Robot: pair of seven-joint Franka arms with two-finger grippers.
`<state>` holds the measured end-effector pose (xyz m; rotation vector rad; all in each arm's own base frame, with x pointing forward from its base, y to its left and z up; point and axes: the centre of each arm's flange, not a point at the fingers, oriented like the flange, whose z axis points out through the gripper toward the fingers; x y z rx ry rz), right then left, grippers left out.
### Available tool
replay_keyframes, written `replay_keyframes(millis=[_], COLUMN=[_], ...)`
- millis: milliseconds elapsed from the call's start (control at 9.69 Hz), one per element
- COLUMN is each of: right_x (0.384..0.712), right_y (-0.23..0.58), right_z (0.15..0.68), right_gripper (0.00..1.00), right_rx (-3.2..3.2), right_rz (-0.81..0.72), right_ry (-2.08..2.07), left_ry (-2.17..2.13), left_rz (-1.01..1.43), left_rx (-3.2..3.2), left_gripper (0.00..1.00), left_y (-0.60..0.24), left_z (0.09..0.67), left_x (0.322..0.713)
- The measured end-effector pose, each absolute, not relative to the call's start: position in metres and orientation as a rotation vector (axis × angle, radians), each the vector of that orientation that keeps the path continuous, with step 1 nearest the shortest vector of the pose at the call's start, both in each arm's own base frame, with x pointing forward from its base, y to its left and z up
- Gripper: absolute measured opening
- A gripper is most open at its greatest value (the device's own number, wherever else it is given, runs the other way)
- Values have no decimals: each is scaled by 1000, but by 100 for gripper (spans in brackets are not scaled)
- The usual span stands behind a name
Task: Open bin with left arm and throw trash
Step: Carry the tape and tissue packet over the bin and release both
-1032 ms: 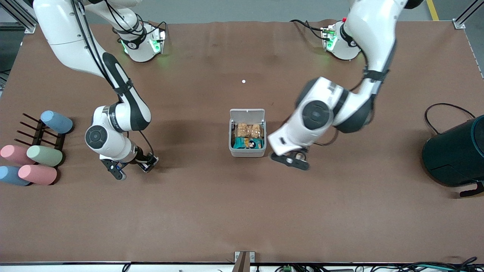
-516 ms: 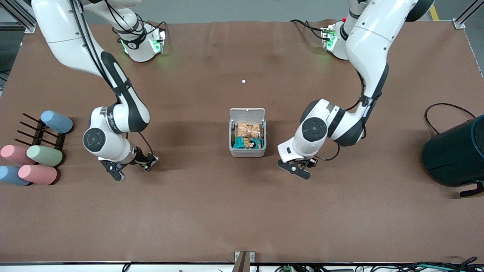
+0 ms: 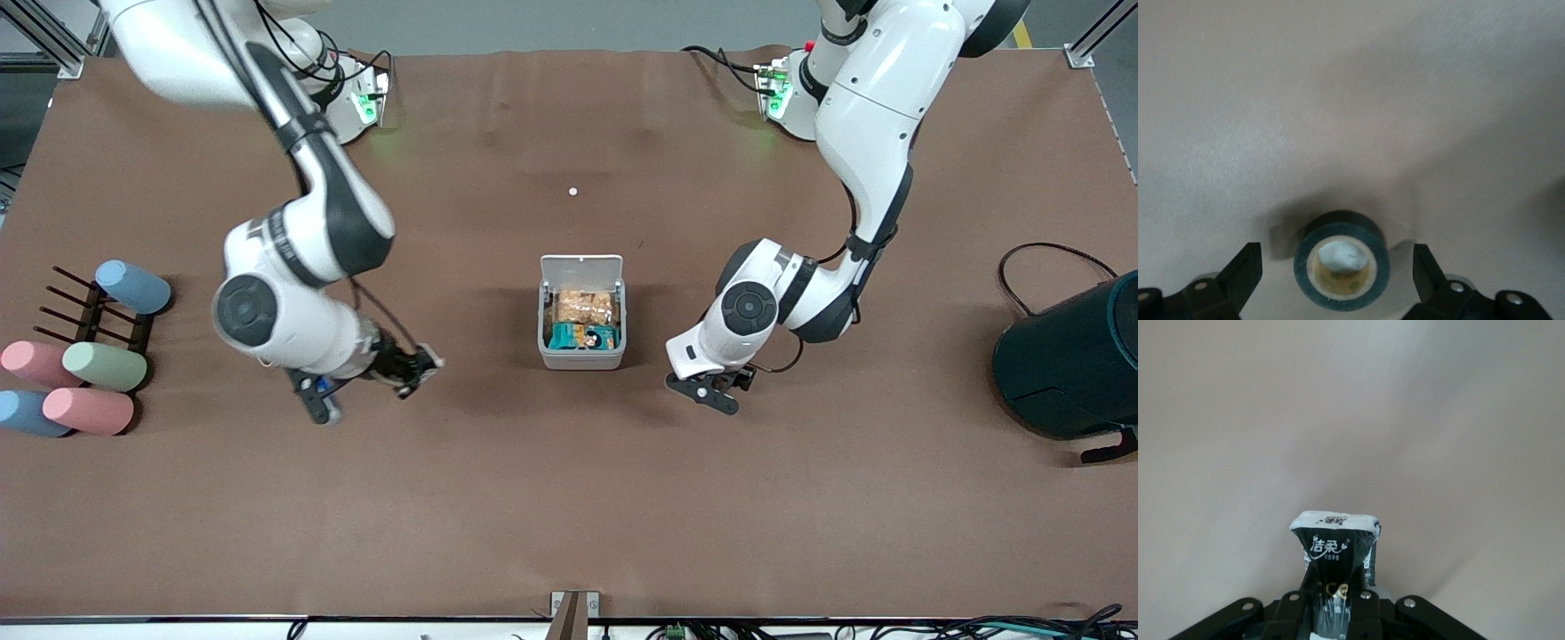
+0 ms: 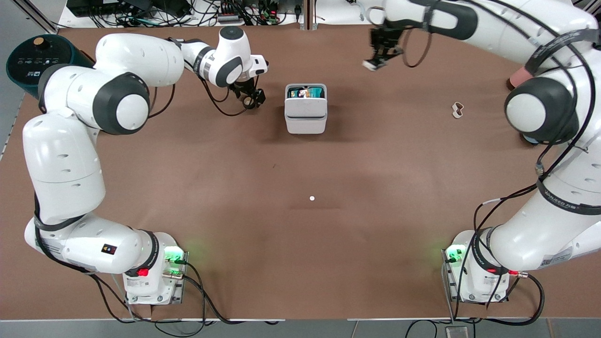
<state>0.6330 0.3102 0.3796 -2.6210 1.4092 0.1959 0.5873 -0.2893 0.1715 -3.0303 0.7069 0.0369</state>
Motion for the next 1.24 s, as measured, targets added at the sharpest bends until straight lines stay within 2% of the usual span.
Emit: replay_keyframes(millis=[103, 413, 722, 929, 1032, 1238], right_x=[620, 586, 569, 559, 548, 539], right_y=[352, 429, 456, 465, 477, 485], right_z=[384, 354, 340, 329, 319, 311], right_gripper=[22, 21, 29, 58, 64, 65], right_rx=[-2560, -2500, -2526, -2564, -2596, -2622], right_rz=[154, 145, 157, 173, 187, 193], right_ry=[1428, 1446, 1406, 1385, 1362, 1350], left_ry=[699, 640, 604, 555, 515, 377], left_rz=[47, 40, -5, -82, -95, -118], left_rx=[-3031, -3058, -3074, -3148, -3200, -3293], left_gripper=[97, 54, 54, 54, 54, 54], left_y=[-286, -288, -282, -298, -314, -352], left_z=[169, 175, 185, 225, 247, 281], left_x=[586, 586, 595, 603, 598, 586])
